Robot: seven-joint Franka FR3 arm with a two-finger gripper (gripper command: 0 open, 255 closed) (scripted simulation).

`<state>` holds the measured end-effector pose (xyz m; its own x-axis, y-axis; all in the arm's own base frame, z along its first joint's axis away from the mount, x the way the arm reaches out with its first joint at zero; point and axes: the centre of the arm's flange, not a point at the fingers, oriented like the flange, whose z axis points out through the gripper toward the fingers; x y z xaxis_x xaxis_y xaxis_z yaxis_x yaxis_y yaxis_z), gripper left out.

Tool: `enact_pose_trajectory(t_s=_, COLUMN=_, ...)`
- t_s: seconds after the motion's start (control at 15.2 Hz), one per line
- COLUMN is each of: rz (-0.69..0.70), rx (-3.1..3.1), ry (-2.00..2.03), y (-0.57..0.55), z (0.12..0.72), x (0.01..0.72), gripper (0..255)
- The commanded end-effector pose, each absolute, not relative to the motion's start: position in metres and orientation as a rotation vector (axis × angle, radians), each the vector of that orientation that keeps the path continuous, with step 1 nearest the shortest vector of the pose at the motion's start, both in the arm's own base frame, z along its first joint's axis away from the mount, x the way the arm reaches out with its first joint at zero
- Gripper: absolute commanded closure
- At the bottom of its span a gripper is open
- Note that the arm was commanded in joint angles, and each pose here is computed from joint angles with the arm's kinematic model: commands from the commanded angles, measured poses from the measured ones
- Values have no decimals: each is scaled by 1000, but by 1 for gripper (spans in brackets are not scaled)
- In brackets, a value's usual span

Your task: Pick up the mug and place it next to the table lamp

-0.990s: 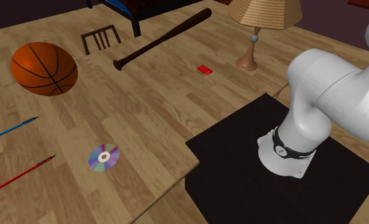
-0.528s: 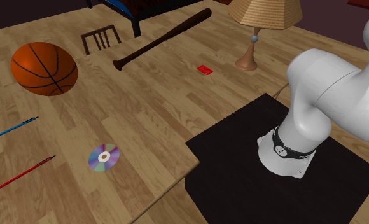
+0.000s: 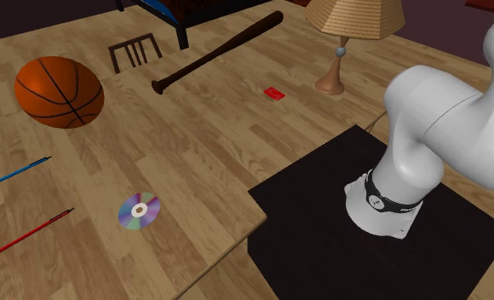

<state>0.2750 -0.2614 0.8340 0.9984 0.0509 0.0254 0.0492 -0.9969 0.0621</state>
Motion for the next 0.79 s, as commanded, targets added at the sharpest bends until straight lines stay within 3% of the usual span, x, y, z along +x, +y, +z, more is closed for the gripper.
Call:
enact_pose_trajectory(t_s=0.0, rz=42, rx=3079, ry=77, y=-268, z=835, x=254, gripper=255)
enact_pose_trajectory(t_s=0.73, rz=42, rx=3079, ry=77, y=-317, z=836, x=117, gripper=255)
